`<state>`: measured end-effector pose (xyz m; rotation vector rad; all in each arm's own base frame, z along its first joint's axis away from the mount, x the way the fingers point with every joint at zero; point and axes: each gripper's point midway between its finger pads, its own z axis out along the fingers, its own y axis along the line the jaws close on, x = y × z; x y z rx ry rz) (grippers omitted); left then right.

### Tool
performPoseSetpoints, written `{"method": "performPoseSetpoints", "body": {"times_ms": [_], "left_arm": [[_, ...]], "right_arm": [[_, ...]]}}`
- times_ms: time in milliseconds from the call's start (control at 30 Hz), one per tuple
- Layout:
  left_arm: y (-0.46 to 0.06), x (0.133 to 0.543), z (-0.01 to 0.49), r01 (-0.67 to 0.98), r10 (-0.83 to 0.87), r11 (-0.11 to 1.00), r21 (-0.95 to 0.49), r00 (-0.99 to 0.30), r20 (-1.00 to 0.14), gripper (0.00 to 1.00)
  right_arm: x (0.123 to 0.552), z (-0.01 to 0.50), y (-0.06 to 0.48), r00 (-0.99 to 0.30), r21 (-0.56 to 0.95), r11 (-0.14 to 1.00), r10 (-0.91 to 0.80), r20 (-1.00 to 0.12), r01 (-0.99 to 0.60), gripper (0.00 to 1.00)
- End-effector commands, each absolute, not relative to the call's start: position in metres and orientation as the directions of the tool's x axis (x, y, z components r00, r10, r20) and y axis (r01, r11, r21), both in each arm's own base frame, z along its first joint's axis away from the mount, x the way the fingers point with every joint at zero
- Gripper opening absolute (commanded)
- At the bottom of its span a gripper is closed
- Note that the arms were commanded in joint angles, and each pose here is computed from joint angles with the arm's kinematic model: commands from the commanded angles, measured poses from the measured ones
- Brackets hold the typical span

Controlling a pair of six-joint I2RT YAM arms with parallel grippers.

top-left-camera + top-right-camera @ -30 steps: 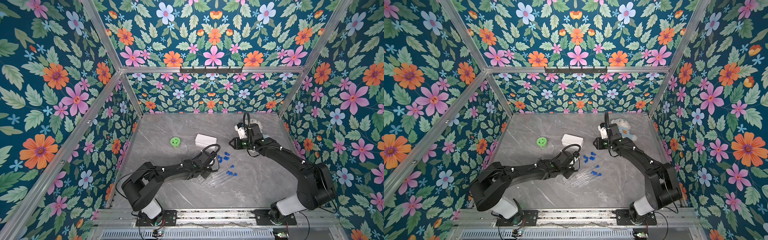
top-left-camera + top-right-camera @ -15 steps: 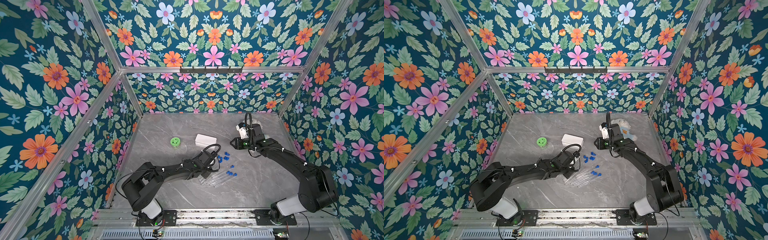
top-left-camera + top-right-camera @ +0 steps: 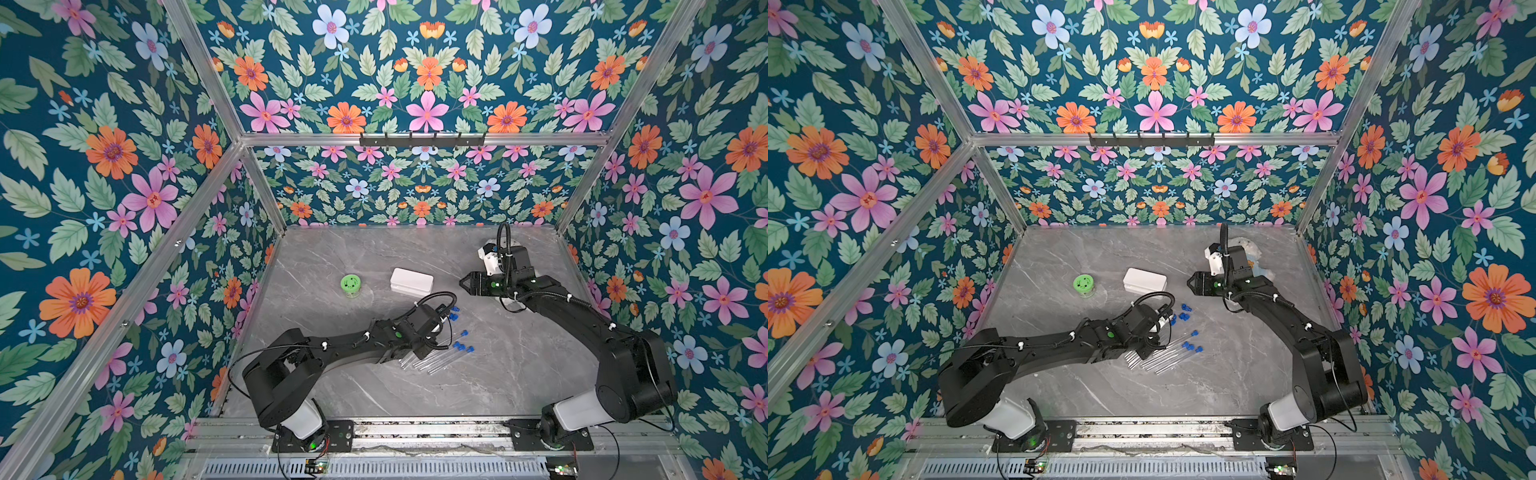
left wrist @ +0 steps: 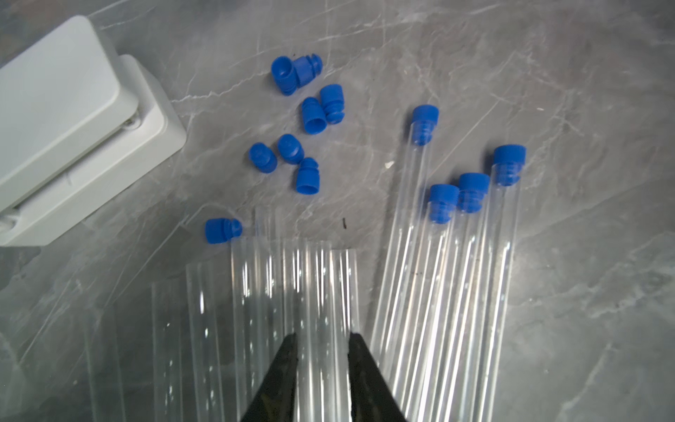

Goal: Remove stoppers from test tubes
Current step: Place the test tube at the center of the board, then pick up the test tube at the center of the board.

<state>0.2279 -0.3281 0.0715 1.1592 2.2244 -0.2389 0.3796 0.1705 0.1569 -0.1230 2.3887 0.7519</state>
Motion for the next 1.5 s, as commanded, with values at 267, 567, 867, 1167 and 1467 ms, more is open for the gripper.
{"method": "performPoseSetpoints", "body": {"times_ms": [267, 567, 867, 1167, 1467], "left_arm": [[-0.375, 0.231, 0.064, 0.849, 0.716, 0.519, 0.098, -0.370, -0.592, 0.28], [-0.386, 0.229, 0.050, 0.866, 0.745, 0.490, 0.101, -0.356, -0.564, 0.28], [-0.388, 0.231, 0.038, 0.868, 0.763, 0.484, 0.114, -0.354, -0.541, 0.29], [-0.387, 0.234, 0.030, 0.865, 0.775, 0.484, 0.131, -0.355, -0.522, 0.29], [-0.388, 0.232, 0.021, 0.871, 0.784, 0.475, 0.122, -0.357, -0.508, 0.29]], "right_arm": [[0.379, 0.167, 0.159, -0.797, 0.553, 0.803, 0.178, -0.577, -0.221, 0.78], [0.380, 0.167, 0.149, -0.790, 0.567, 0.802, 0.221, -0.572, -0.186, 0.85], [0.381, 0.168, 0.141, -0.783, 0.588, 0.792, 0.256, -0.566, -0.166, 0.86], [0.381, 0.171, 0.141, -0.778, 0.593, 0.787, 0.264, -0.570, -0.168, 0.86], [0.381, 0.171, 0.137, -0.774, 0.593, 0.790, 0.275, -0.570, -0.156, 0.86]]}}
